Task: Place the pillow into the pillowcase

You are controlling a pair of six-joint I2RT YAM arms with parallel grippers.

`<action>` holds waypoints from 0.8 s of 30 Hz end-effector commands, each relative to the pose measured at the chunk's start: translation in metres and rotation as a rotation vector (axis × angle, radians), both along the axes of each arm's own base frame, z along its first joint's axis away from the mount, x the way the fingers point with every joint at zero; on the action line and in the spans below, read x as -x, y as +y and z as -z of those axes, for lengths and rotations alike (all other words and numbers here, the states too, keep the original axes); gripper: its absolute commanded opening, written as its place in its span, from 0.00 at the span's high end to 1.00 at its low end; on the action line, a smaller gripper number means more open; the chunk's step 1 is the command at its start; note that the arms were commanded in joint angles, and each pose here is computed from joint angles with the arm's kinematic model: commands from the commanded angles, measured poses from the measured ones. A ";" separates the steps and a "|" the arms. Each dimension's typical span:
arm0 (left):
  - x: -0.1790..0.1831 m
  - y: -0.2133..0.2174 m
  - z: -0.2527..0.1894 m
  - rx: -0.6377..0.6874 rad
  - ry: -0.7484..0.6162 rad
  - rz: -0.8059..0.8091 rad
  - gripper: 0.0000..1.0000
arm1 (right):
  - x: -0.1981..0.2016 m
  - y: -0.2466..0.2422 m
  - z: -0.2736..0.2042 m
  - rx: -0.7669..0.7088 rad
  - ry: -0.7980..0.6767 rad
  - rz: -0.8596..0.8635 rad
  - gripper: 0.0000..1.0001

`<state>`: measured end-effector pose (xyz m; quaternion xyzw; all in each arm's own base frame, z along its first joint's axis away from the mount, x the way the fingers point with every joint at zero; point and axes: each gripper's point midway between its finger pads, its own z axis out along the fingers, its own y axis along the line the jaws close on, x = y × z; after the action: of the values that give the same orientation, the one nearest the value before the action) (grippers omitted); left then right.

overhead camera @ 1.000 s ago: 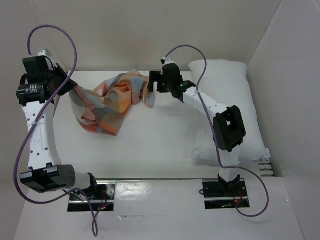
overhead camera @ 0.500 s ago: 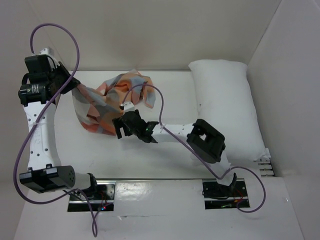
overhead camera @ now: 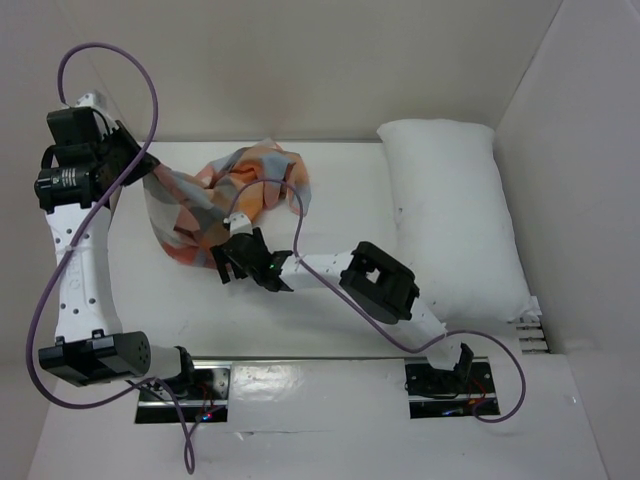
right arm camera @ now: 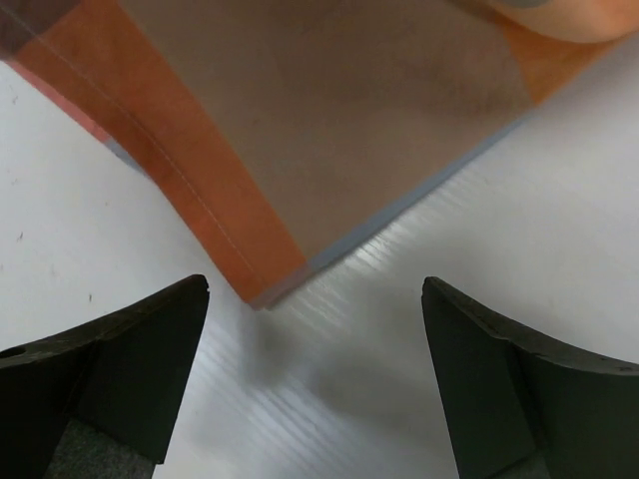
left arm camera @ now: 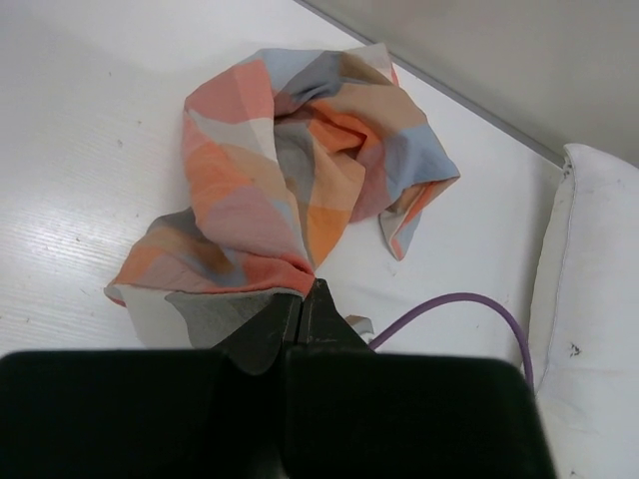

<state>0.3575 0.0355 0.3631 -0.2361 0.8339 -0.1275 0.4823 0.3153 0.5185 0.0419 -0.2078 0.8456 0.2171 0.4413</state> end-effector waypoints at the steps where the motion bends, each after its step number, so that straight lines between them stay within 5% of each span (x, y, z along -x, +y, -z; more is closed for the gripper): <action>1: 0.003 -0.001 -0.035 -0.036 -0.107 0.008 1.00 | -0.011 0.022 -0.011 -0.070 -0.041 0.040 0.07; 4: 0.003 -0.001 -0.035 -0.036 -0.107 0.008 1.00 | -0.022 0.024 -0.004 -0.054 -0.044 0.104 0.24; 6: 0.003 -0.002 -0.039 -0.038 -0.116 0.008 1.00 | -0.029 0.027 -0.015 -0.067 -0.059 0.137 0.55; 7: 0.003 -0.002 -0.039 -0.038 -0.116 0.008 1.00 | -0.038 0.020 -0.015 -0.073 -0.058 0.167 0.83; 8: 0.003 -0.003 -0.039 -0.033 -0.117 0.017 1.00 | -0.038 0.021 -0.016 -0.088 -0.048 0.177 0.83; 9: 0.003 -0.005 -0.039 -0.040 -0.118 0.031 1.00 | -0.047 0.015 -0.036 -0.119 -0.049 0.201 1.00; 14: -0.005 -0.026 -0.024 -0.051 -0.091 0.162 1.00 | -0.066 -0.071 -0.073 -0.213 -0.011 0.358 1.00; 15: -0.007 -0.034 -0.020 -0.054 -0.083 0.196 1.00 | -0.053 -0.104 -0.039 -0.150 0.034 0.379 1.00; 19: -0.025 -0.096 0.012 -0.052 -0.023 0.381 1.00 | -0.030 -0.172 -0.033 -0.136 0.086 0.440 1.00; 20: -0.028 -0.112 0.018 -0.045 -0.013 0.426 0.89 | -0.024 -0.180 -0.028 -0.112 0.098 0.442 0.99; 22: -0.035 -0.157 0.050 -0.062 0.066 0.583 0.45 | -0.015 -0.195 -0.025 -0.091 0.129 0.457 0.50; 24: -0.040 -0.177 0.055 -0.110 0.097 0.641 0.13 | -0.012 -0.199 -0.034 -0.098 0.114 0.447 0.19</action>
<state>0.3883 -0.1064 0.3201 -0.0102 0.8875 -0.2108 0.4096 0.3408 0.3141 0.0611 0.0189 0.8883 0.1456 0.4352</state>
